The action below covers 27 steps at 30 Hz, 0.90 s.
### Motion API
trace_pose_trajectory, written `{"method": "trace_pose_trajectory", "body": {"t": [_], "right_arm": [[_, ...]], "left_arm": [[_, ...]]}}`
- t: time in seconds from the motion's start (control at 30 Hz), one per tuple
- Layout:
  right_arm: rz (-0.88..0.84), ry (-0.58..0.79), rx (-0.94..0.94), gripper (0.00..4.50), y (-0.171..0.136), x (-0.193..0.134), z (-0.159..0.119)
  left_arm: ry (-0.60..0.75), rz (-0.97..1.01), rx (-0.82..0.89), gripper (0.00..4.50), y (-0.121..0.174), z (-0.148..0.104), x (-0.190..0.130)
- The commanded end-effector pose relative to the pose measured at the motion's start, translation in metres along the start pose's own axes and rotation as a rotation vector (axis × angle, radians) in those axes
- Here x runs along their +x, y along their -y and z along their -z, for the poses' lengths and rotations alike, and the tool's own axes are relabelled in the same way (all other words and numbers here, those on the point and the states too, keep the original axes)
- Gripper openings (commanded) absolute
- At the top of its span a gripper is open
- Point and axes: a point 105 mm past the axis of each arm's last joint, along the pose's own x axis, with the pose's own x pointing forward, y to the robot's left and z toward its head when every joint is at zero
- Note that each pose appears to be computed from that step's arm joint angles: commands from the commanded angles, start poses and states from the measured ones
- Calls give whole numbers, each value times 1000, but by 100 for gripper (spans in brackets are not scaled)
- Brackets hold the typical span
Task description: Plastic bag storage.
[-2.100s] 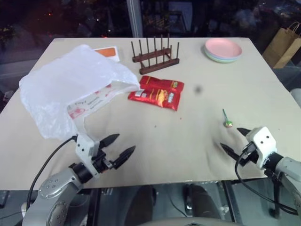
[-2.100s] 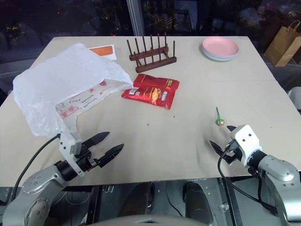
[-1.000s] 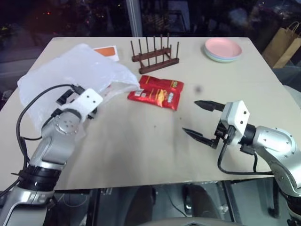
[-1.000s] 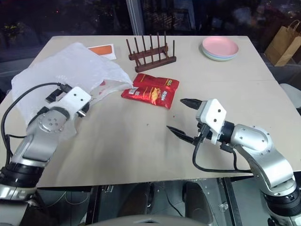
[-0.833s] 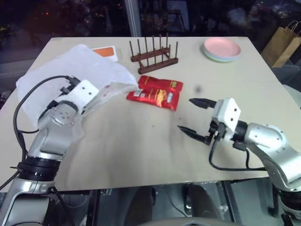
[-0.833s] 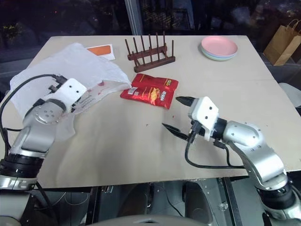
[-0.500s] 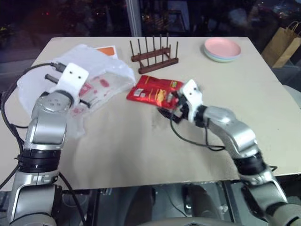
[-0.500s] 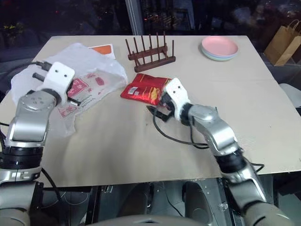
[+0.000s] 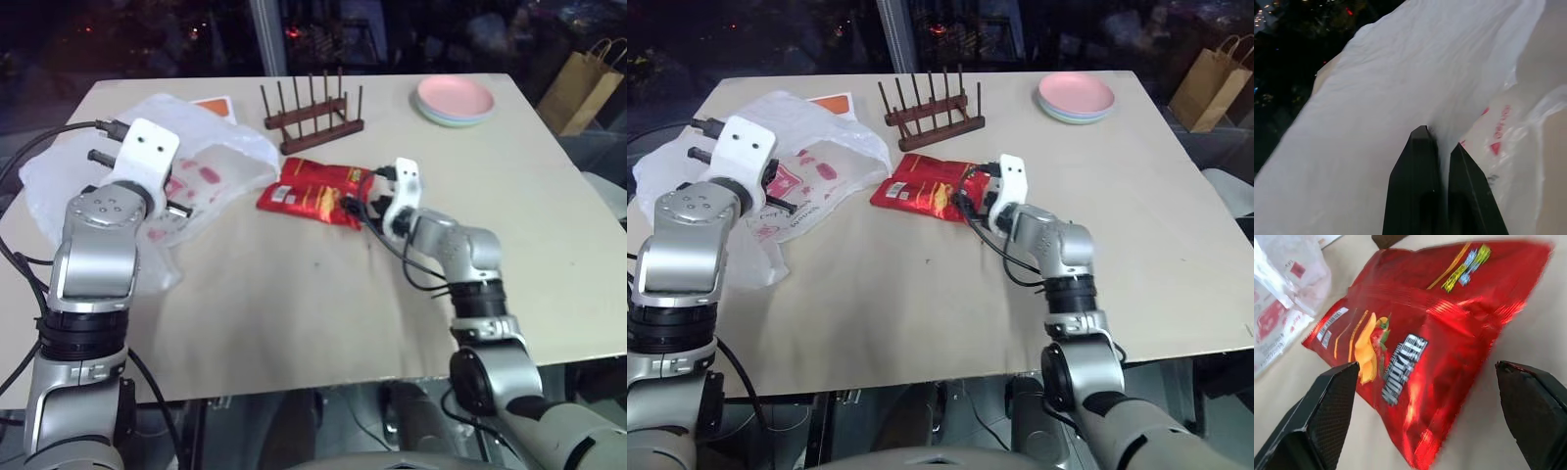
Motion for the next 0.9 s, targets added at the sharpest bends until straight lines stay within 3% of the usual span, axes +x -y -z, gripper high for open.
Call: {"method": "trace_pose_trajectory", "body": {"t": [0.03,0.23,0.33,0.43,0.6,0.9], "right_arm": [[-43,15,35,450,-17,16,-1],[2,-25,-70,450,-9,30,16],[21,-3,-82,381,2,27,14],[43,9,-140,225,9,24,12],[59,45,-265,6,18,13,5],[-96,169,-186,6,2,-50,-25]], "left_arm": [[49,-47,3,6,-16,-19,-6],[44,-46,-8,6,-17,-19,-6],[15,-45,-33,0,-18,-11,-6],[-5,-42,-57,0,-19,-5,-5],[-24,-31,-110,0,-18,0,-1],[-30,34,-249,0,-7,-6,8]]}}
